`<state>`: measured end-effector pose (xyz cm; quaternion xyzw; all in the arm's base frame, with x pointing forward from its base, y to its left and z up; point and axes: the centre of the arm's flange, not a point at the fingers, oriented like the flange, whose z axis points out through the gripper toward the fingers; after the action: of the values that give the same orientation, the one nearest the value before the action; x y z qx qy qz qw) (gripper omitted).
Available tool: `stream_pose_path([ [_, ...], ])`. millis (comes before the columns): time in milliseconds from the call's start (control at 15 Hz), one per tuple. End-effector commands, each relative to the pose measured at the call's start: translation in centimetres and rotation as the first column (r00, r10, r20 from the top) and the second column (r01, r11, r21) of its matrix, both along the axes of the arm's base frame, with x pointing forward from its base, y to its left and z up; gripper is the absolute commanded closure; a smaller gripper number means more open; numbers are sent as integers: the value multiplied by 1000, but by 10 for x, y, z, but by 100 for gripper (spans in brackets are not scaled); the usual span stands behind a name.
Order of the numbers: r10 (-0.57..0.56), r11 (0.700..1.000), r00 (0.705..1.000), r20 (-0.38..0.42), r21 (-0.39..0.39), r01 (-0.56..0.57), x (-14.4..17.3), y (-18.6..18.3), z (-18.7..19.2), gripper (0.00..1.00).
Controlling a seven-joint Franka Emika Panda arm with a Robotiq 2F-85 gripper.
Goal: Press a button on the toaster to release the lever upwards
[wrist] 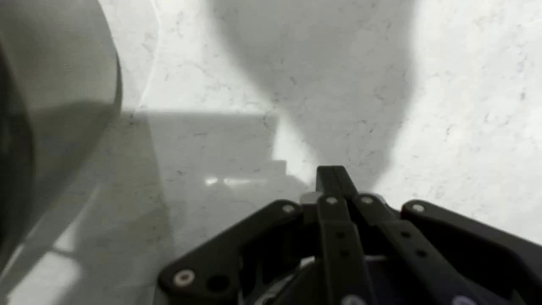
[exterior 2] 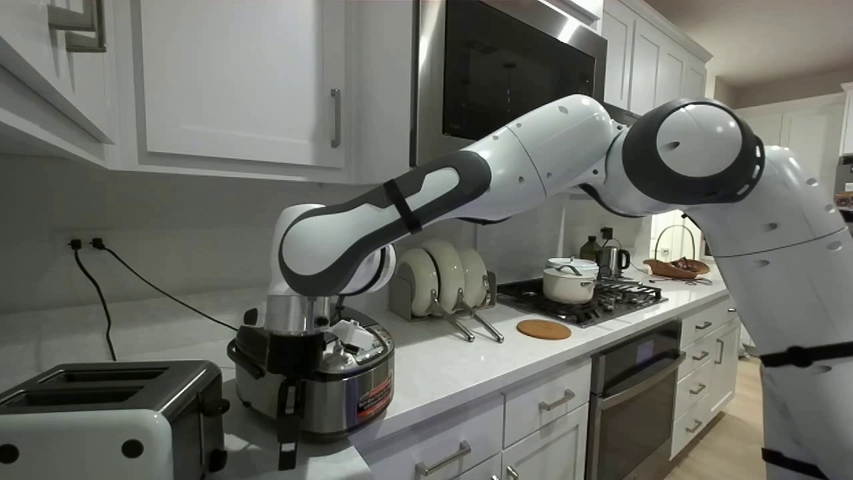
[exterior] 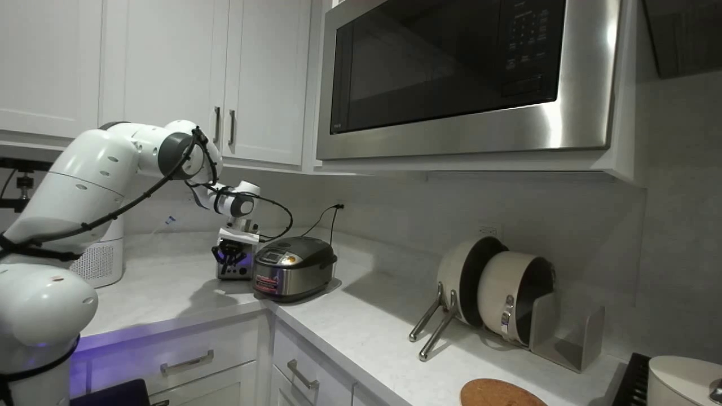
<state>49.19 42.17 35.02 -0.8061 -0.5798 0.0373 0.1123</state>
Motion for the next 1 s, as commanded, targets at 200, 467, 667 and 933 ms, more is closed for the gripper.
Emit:
stream_pose_path([
  [200,106,984,982,-156,-123,-126,-8,11,55,100],
  [467,80,978,973,-216,-172,-118,-13,0,73,100],
  [667,-22,980,981,-191,-198,-16,-10,-16,81,100],
  [933,-136,970,978,-158,-224,99,-17,-38,93,100],
])
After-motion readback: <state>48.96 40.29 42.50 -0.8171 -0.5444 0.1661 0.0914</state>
